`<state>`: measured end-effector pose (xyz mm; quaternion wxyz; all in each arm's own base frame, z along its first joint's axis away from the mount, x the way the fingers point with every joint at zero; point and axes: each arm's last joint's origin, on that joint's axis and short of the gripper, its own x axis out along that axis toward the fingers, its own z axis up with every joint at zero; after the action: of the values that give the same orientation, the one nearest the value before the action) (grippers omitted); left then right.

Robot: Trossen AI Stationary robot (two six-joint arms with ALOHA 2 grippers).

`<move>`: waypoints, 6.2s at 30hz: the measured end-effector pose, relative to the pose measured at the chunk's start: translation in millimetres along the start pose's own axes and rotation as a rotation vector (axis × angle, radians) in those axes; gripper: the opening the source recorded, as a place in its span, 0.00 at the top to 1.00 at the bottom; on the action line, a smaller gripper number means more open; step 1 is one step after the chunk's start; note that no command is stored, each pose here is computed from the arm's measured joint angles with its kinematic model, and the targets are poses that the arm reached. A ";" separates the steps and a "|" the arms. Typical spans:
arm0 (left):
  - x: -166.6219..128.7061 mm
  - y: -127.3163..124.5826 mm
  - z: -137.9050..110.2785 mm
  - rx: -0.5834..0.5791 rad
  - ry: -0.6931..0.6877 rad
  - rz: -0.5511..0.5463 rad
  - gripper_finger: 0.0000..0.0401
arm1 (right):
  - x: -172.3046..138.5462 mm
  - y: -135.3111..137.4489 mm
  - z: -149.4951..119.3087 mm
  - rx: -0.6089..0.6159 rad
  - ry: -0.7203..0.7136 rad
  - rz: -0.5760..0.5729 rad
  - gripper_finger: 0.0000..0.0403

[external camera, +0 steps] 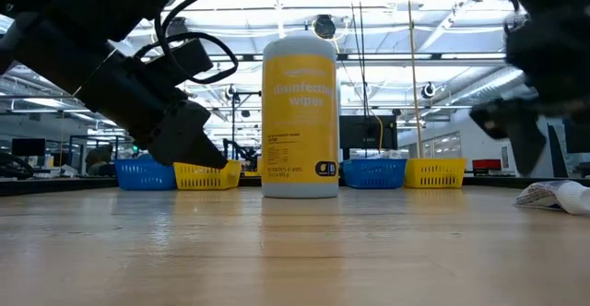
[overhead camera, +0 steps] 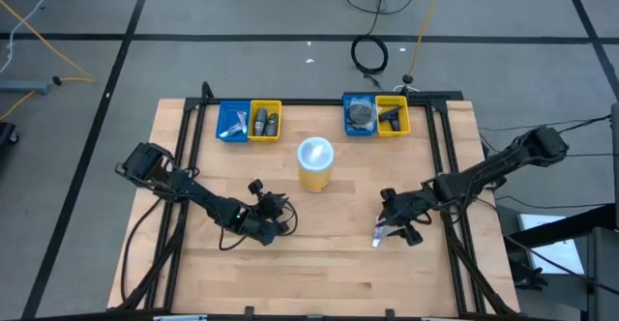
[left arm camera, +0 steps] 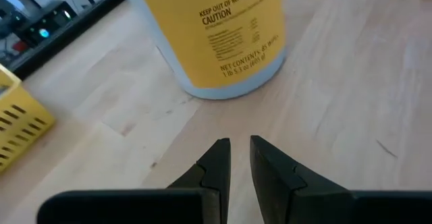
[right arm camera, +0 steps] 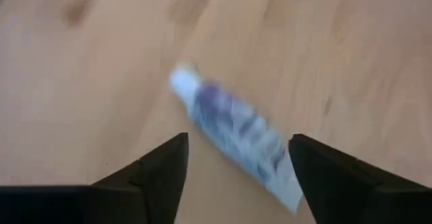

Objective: Pick & Place Travel size toiletries
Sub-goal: Put the toothpaste into the left blue bin, then return to Home Position

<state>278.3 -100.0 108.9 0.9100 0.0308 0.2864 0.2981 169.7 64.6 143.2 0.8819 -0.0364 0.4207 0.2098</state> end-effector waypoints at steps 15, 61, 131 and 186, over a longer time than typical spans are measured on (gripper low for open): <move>4.5 -2.4 13.9 -0.086 -0.078 -0.037 0.85 | 13.3 -7.6 -40.3 -0.308 -0.176 -0.188 0.63; 13.0 -7.8 49.9 -0.002 -0.234 -0.514 0.84 | 27.4 15.8 -6.2 0.017 -0.379 -0.219 0.89; -33.4 12.2 43.1 -0.071 0.662 -0.864 0.94 | 29.6 2.8 98.1 -0.558 -0.428 -0.767 0.47; 33.3 326.3 50.3 -0.438 0.576 0.224 0.37 | 1.7 -4.4 43.1 -0.064 -0.417 -0.631 0.51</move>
<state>156.1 192.1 208.1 0.7388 -0.2183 0.4551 0.4465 203.7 71.6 169.1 0.9683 -0.1483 0.1933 -0.0561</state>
